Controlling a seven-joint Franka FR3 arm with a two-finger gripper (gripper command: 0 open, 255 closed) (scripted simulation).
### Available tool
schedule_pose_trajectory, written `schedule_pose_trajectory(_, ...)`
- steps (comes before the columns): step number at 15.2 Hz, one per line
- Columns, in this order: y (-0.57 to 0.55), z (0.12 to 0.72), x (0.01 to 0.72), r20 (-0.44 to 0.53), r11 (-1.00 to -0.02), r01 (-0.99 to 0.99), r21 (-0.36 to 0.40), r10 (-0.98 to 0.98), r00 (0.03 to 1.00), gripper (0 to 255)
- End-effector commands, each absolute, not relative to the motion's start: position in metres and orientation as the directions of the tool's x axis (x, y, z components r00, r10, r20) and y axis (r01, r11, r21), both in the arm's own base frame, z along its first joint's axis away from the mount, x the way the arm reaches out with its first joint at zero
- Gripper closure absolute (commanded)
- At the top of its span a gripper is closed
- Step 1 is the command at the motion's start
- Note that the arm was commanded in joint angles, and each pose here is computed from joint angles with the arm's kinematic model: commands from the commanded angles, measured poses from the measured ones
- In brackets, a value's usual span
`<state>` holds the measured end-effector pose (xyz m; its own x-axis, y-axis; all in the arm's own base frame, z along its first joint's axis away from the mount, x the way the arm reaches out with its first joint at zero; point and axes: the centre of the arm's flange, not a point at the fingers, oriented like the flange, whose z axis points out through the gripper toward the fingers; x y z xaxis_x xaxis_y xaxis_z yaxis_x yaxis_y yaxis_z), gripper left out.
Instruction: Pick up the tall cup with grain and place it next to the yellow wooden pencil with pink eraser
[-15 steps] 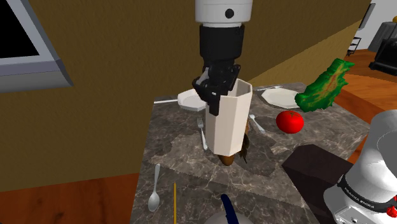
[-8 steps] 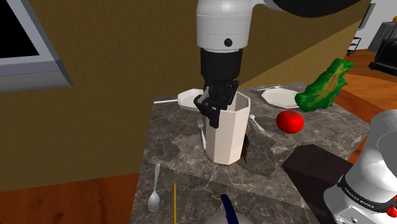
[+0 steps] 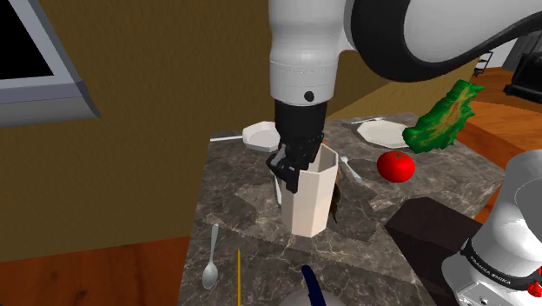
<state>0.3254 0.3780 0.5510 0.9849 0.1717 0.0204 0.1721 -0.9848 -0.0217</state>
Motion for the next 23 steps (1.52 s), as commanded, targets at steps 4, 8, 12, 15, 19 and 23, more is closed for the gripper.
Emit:
schedule_pose_trajectory(4,0.379,0.525,0.325,0.022,-0.985,0.172,-0.022,0.172,0.985,255)
schedule_pose_trajectory(8,0.379,0.504,0.325,0.022,-0.985,0.172,-0.022,0.172,0.985,255)
schedule_pose_trajectory(12,0.379,0.483,0.325,0.022,-0.985,0.172,-0.022,0.172,0.985,255)
schedule_pose_trajectory(15,0.379,0.467,0.325,0.022,-0.985,0.172,-0.022,0.172,0.985,255)
schedule_pose_trajectory(19,0.379,0.446,0.325,0.022,-0.985,0.172,-0.022,0.172,0.985,255)
schedule_pose_trajectory(23,0.379,0.425,0.325,0.022,-0.985,0.172,-0.022,0.172,0.985,255)
